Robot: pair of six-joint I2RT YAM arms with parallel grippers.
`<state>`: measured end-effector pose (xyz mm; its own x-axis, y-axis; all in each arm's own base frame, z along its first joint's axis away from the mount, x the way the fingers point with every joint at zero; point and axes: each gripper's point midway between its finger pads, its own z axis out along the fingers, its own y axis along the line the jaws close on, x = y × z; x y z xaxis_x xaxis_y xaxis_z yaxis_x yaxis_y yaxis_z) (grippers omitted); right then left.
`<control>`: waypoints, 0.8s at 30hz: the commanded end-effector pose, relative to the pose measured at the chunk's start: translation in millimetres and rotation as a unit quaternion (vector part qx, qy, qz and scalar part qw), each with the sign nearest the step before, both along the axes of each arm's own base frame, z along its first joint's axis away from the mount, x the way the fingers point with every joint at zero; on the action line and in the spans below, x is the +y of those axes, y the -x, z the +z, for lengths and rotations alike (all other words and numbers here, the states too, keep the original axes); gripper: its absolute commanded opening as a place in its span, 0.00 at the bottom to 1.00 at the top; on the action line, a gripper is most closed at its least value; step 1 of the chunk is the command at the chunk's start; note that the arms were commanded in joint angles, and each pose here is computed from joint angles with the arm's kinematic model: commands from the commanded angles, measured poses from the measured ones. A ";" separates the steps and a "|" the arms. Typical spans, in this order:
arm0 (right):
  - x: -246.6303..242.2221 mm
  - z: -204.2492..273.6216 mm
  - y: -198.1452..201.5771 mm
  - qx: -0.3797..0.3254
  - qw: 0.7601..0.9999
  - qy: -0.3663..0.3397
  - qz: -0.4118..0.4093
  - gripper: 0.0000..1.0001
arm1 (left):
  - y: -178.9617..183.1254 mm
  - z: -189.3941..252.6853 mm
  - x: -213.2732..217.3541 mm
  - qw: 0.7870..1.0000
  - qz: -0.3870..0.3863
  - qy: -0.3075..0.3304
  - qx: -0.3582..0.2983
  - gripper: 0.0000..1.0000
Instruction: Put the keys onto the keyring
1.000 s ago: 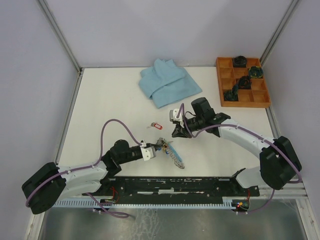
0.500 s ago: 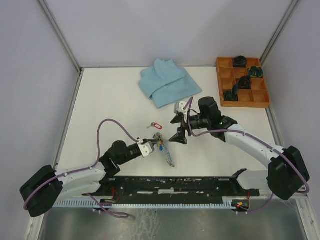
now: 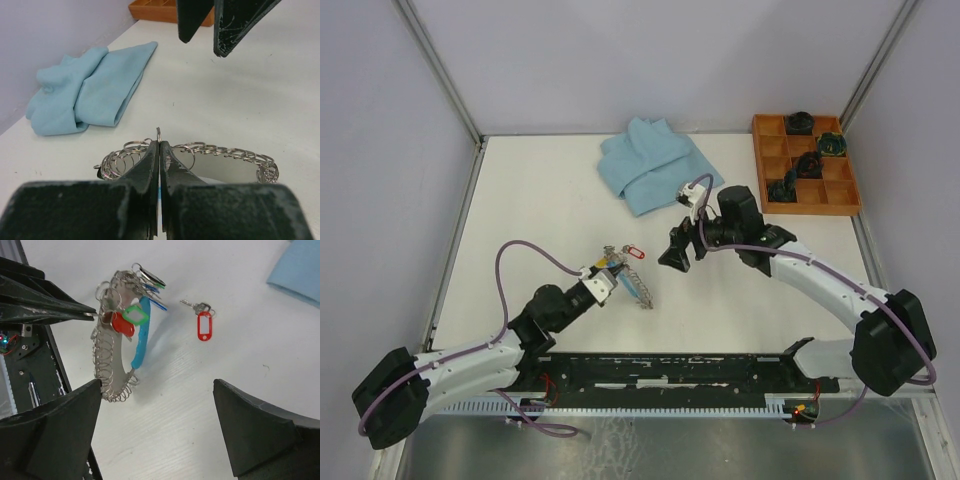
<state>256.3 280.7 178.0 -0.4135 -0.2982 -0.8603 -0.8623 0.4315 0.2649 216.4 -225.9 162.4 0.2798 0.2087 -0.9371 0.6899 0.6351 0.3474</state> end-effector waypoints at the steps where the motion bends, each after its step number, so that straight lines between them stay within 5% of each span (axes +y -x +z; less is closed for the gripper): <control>1: -16.2 -16.1 -14.4 0.030 0.995 -0.010 -0.090 1.00 | -7.7 28.2 1.6 0.998 0.023 0.051 0.000 0.03; 10: -6.2 -11.8 -19.9 0.061 0.988 -0.101 -0.097 1.00 | -11.5 23.8 -3.9 0.998 0.025 0.050 0.024 0.03; 17: 5.4 -2.6 -4.6 0.089 0.989 -0.077 -0.091 0.99 | -11.5 21.1 -8.4 0.998 0.019 0.049 0.036 0.03; 24: 30.1 2.6 19.8 0.091 0.992 -0.055 -0.075 0.84 | -9.6 15.5 -18.5 0.998 -0.001 0.046 0.052 0.03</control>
